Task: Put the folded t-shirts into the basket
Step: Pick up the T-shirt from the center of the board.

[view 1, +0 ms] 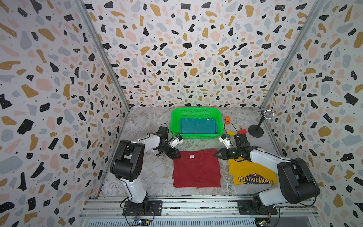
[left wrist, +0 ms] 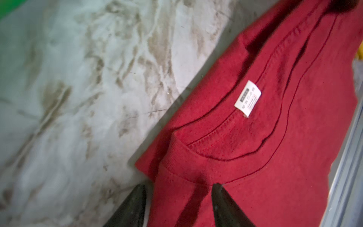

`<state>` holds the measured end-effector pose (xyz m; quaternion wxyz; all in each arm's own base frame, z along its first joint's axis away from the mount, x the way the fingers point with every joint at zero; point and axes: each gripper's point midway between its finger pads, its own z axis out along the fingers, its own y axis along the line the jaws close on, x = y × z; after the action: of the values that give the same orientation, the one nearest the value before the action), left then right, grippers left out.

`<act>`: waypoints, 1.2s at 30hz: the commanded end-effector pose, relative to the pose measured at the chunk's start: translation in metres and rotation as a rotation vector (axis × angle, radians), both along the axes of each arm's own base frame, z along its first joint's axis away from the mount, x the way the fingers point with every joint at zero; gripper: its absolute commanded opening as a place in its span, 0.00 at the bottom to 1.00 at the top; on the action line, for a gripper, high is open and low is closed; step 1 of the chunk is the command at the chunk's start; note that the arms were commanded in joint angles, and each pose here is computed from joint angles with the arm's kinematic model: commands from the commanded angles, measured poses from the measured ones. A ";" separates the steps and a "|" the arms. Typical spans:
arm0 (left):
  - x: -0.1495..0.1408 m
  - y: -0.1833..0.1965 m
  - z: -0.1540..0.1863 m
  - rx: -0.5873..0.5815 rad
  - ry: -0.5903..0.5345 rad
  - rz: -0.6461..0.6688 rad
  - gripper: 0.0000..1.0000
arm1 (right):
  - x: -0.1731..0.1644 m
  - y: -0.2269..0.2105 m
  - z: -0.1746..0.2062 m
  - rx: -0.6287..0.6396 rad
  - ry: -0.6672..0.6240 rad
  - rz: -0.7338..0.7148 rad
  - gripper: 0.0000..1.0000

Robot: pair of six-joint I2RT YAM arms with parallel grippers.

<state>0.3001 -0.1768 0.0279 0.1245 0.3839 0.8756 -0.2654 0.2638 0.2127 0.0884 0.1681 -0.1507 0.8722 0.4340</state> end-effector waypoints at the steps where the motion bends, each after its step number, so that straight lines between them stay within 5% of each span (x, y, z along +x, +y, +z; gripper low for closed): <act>1: -0.012 -0.004 -0.003 0.015 0.062 -0.051 0.44 | 0.000 0.005 0.017 0.034 -0.065 0.028 0.00; 5: -0.015 -0.004 -0.004 0.034 0.049 -0.062 0.31 | 0.000 0.005 0.018 0.033 -0.070 0.027 0.00; 10: -0.019 -0.006 -0.004 0.032 0.068 -0.079 0.00 | 0.003 0.003 0.019 0.021 -0.083 0.017 0.00; 22: -0.012 -0.012 0.063 -0.042 -0.115 -0.109 0.00 | 0.014 0.001 0.051 0.017 -0.222 0.000 0.00; 36: 0.007 -0.006 0.137 -0.084 -0.203 -0.077 0.00 | 0.035 0.004 0.120 0.071 -0.469 -0.019 0.00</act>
<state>0.3062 -0.1856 0.1331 0.1937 0.4350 0.8402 -0.2594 0.2846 0.2131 0.1603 0.3040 -0.2053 0.8307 0.4189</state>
